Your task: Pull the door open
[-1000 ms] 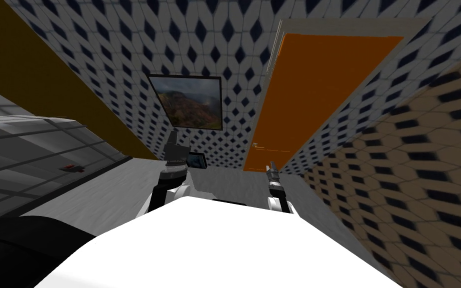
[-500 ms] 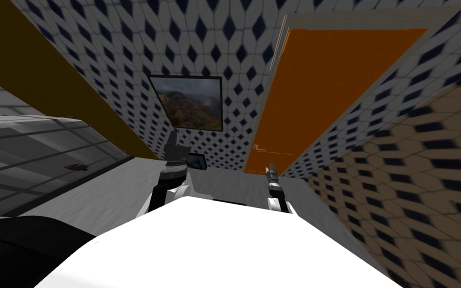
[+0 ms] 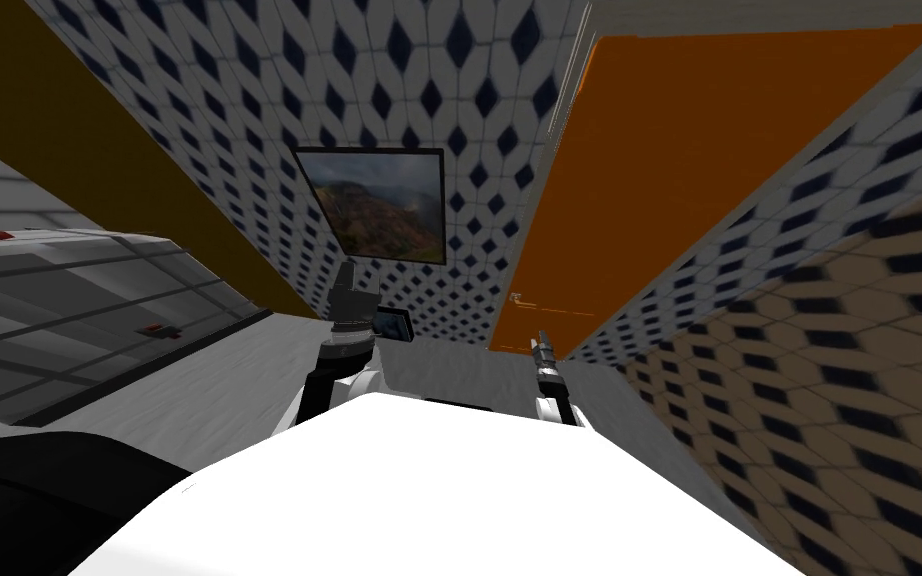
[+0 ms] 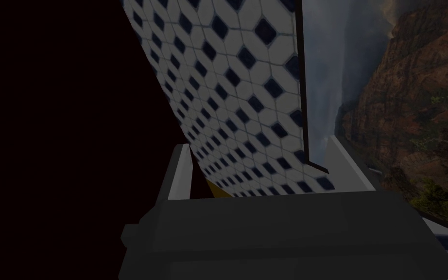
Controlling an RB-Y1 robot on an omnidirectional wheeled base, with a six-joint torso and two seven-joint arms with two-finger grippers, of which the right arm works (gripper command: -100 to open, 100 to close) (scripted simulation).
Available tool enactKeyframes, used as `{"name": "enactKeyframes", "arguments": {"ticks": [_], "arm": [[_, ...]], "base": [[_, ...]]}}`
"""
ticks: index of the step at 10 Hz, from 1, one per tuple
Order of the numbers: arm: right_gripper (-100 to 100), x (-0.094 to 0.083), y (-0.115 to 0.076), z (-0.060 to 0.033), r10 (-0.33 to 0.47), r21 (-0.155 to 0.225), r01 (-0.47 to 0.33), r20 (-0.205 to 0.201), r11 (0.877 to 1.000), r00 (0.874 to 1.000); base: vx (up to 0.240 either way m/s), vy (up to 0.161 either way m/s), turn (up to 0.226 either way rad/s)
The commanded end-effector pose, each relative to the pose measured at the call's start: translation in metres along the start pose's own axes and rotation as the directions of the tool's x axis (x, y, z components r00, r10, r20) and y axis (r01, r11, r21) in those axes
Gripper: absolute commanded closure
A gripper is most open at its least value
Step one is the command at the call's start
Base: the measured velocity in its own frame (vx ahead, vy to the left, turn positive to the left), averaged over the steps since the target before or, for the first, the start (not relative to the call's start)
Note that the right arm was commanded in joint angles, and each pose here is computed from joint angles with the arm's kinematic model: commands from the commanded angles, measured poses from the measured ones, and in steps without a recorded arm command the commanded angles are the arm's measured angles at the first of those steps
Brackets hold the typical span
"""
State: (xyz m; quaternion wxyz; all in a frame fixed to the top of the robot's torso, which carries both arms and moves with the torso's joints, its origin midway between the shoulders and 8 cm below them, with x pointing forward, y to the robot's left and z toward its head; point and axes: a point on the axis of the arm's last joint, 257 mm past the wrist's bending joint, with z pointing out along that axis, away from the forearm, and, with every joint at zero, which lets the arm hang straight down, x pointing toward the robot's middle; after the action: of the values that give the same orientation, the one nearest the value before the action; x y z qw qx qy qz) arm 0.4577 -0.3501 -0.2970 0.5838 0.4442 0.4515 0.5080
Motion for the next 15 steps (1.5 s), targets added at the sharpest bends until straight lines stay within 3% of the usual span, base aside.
{"name": "enactKeyframes", "arguments": {"ticks": [1, 15], "arm": [[-100, -0.003, -0.009, -0.0008, 0.006, 0.017, -0.006, 0.002, 1.000, 1.000], [-100, -0.027, -0.071, -0.0140, 0.044, 0.139, -0.049, 0.034, 0.989, 0.998]], "base": [[0.097, -0.033, 0.041], [0.089, -0.031, 0.042]]}}
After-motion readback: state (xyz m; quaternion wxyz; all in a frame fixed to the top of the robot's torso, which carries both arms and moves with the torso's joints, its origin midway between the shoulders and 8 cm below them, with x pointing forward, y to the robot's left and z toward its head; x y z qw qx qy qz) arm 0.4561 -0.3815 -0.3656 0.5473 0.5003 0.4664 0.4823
